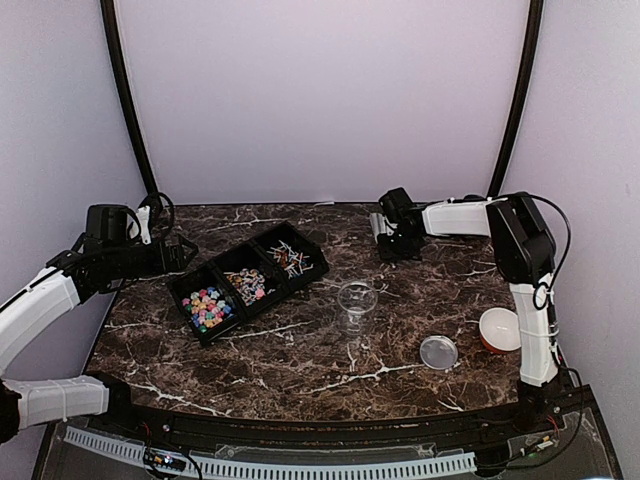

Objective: Pack the candies
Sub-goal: Pick up the spatula from the corner of the board, then pass from the right arm to the left

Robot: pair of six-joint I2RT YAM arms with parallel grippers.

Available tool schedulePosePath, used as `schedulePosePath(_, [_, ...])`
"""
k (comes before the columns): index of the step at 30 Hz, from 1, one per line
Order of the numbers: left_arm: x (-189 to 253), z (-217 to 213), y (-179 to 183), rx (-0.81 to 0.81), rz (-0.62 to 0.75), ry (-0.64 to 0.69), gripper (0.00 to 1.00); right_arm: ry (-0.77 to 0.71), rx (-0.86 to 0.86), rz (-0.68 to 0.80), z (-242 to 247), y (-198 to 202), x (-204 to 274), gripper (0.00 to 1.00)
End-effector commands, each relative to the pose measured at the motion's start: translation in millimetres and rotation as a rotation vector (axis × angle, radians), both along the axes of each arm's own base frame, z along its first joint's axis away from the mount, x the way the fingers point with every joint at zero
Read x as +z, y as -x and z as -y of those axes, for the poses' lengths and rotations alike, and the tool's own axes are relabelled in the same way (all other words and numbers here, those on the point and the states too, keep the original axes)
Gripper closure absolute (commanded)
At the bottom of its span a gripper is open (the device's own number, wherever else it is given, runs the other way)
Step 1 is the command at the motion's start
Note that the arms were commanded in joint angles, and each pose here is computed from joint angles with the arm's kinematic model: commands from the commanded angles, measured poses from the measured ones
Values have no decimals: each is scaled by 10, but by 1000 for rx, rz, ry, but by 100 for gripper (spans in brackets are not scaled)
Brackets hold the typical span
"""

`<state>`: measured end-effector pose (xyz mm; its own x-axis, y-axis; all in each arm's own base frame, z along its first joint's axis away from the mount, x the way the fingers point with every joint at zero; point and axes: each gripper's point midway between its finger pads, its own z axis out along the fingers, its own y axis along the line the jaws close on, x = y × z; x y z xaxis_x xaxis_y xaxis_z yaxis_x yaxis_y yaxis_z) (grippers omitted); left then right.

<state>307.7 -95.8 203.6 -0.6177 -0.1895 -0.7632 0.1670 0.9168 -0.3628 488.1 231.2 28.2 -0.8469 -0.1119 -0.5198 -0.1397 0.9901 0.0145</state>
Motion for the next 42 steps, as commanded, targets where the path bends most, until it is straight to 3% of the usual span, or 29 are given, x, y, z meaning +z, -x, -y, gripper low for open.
schedulePosePath(1, [3,-22,-6,8,9,0,1,-7,16,-4,-29,15,-44,78])
schedulePosePath(9, [-17,-6,-11,2,1,4,1,-2,33,20,-11,46,80,100])
schedulePosePath(18, [-46,-12,-10,1,-11,-4,1,31,93,177,-84,162,943,100])
schedulePosePath(25, [-18,43,5,-30,-6,9,1,70,254,297,-473,564,1544,100])
schedulePosePath(42, [134,508,118,-249,9,100,3,316,630,488,-1207,1768,1679,100])
